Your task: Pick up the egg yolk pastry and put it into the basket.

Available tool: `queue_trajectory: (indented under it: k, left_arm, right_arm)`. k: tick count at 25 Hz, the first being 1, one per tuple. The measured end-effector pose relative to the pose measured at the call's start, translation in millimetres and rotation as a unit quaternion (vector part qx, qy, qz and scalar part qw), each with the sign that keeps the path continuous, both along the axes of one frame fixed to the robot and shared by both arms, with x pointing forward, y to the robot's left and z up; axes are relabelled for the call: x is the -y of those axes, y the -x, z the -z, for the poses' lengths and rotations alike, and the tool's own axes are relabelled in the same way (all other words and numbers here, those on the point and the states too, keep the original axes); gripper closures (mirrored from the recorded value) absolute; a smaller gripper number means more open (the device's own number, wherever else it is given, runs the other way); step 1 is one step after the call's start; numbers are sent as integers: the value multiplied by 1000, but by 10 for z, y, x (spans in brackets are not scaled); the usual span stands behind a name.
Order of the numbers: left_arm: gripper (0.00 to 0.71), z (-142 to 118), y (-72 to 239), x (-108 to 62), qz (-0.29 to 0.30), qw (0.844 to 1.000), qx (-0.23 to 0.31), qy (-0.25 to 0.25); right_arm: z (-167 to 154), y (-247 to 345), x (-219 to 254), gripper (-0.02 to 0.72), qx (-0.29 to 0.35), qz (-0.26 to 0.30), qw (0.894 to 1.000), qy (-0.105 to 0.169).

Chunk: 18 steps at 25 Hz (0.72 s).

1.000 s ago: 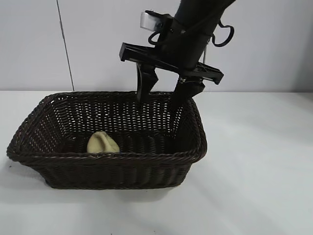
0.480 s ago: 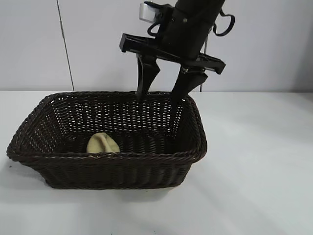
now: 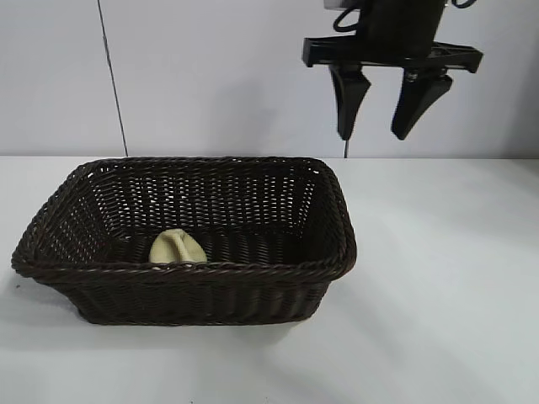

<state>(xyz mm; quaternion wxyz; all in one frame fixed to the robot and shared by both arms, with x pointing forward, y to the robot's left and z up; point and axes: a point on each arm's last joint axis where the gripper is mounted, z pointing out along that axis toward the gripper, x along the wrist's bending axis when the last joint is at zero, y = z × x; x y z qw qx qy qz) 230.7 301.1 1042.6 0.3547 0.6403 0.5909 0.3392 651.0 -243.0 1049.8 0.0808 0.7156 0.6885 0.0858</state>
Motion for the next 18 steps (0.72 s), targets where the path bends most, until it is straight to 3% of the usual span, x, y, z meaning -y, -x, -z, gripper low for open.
queue_trajectory:
  k: [7,12,18]
  left_arm:
    - [175,0,0,0,0,1000,0,0]
    - [175,0,0,0,0,1000,0,0]
    - [175,0,0,0,0,1000,0,0]
  right_arm:
    - [1,-34,550,251,-2,64,998,6]
    - [9,16,507,251,-9,35,999,-15]
    - [62,408,501,251,-47,10,999,-13]
